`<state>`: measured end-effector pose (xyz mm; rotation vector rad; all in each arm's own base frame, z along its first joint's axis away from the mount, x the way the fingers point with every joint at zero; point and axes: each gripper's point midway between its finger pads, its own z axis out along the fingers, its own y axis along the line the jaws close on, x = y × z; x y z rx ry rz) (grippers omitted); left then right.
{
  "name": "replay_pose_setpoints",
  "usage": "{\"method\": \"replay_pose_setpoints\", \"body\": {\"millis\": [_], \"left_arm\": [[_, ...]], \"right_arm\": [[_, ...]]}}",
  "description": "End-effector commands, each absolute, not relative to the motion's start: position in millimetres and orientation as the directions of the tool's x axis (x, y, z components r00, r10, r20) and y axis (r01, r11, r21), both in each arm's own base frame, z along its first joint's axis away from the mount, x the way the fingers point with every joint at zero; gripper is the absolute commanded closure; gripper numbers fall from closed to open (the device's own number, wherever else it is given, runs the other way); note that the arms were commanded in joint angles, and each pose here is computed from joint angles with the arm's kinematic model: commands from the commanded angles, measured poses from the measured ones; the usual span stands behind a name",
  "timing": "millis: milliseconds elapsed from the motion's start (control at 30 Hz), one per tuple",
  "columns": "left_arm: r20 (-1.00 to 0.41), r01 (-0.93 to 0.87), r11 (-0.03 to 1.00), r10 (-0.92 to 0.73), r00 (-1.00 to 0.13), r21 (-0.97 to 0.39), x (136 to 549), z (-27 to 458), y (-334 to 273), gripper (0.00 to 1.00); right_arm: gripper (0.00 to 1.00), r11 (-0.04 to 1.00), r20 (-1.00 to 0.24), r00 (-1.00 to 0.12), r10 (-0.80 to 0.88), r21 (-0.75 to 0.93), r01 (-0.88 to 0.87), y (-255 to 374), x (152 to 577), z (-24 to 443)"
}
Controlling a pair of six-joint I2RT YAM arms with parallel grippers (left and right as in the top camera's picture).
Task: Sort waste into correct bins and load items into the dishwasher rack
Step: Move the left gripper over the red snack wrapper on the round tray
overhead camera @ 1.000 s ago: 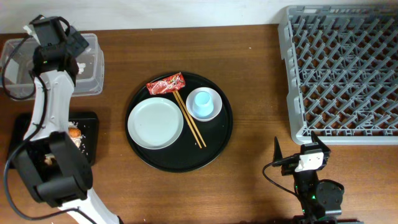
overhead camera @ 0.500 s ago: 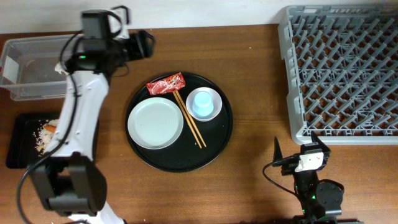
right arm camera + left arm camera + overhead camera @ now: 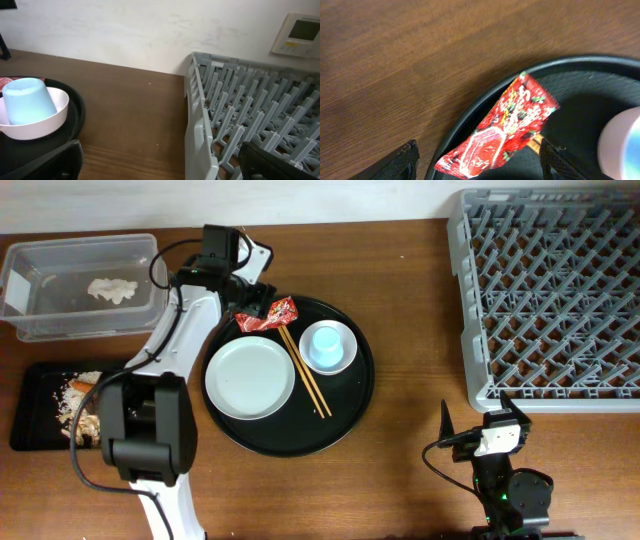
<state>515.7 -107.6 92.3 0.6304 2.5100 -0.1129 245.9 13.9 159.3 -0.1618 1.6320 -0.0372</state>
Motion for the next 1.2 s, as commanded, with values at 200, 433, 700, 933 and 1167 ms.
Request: {"method": "replay_pose_setpoints", "body": {"millis": [200, 433, 700, 933, 1167], "left_arm": [[-0.42, 0.554, 0.828, 0.533, -0.735, 0.081, 501, 55, -112, 0.32], [-0.344, 0.565, 0.815, 0.571, -0.745, 0.128, 495, 31, -108, 0.32], [-0.328, 0.597, 0.789, 0.608, -0.723, 0.144, 495, 25, -108, 0.34], [-0.323, 0.602, 0.78, 0.621, -0.715, 0.167, 498, 24, -106, 0.36], [-0.312, 0.616, 0.771, 0.632, -0.709, 0.162, 494, 23, -107, 0.41]], "right_arm": [[0.02, 0.99, -0.99, -0.067, -0.123, -0.119, -0.071, 12, 246, 156], [0.02, 0.99, -0.99, -0.067, -0.123, -0.119, -0.071, 12, 246, 156], [0.02, 0.99, -0.99, -0.067, -0.123, -0.119, -0.071, 12, 246, 156], [0.01, 0.99, -0.99, -0.067, -0.123, -0.119, -0.071, 12, 246, 156], [0.02, 0.99, -0.99, -0.067, -0.123, -0.119, -0.071, 12, 246, 156]]}}
